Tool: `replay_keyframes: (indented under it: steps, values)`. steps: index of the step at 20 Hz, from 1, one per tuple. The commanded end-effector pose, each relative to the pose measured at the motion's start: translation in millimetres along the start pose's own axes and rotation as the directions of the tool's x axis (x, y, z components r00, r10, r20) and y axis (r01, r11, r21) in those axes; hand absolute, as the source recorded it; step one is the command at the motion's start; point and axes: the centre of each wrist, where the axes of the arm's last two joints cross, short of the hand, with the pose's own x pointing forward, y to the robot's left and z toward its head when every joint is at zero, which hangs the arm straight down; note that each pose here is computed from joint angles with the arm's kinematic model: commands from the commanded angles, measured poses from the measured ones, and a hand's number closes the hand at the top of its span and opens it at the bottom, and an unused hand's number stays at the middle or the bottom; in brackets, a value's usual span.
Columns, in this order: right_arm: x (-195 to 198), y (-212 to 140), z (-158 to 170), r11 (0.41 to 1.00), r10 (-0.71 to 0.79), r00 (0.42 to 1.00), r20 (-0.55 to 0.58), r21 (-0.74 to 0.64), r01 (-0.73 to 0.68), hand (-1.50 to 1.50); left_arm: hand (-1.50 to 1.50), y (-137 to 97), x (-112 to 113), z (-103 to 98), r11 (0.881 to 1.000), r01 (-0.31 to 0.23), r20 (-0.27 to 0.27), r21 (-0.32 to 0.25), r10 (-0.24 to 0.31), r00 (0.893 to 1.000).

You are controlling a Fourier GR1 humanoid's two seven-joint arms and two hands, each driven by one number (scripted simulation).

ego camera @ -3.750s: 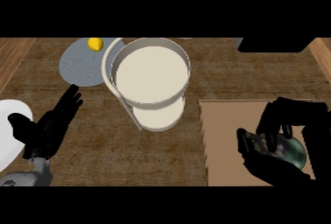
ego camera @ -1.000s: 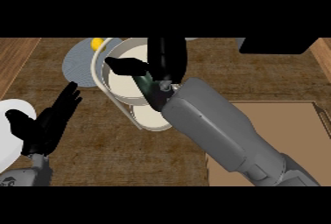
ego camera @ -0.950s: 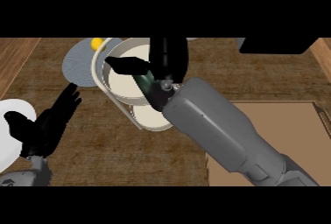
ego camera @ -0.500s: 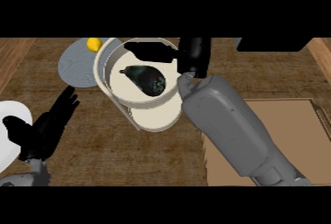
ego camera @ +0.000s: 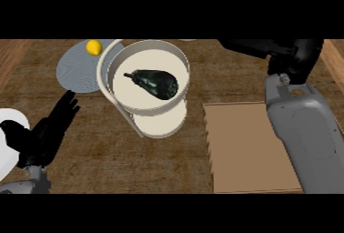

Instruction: Pick the eggplant from the tray and place it in the tiered basket

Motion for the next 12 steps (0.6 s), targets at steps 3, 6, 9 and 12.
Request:
replay_keyframes:
  steps: [3,6,9,12]
  values:
    - [10.5,-94.8,-5.0,0.998,-0.005,0.999,0.040,-0.069,0.008,-1.50,0.00,0.8,12.1,-7.3,1.000,-0.006,0.021,-0.004,0.006,1.000]
    - [6.2,-141.1,-20.8,0.996,0.018,0.998,0.054,-0.084,-0.014,-1.50,0.00,2.2,3.4,9.0,1.000,0.011,0.002,0.000,-0.011,1.000]
    - [-3.7,-168.3,-26.7,0.996,0.035,0.999,0.021,-0.088,-0.033,-1.50,0.00,-6.9,6.3,-1.4,1.000,-0.007,0.016,-0.019,0.007,1.000]
    - [9.3,-213.5,-24.6,0.998,0.032,0.999,0.030,-0.058,-0.030,-1.50,0.00,-12.0,6.8,4.8,1.000,0.003,0.022,-0.009,-0.003,1.000]
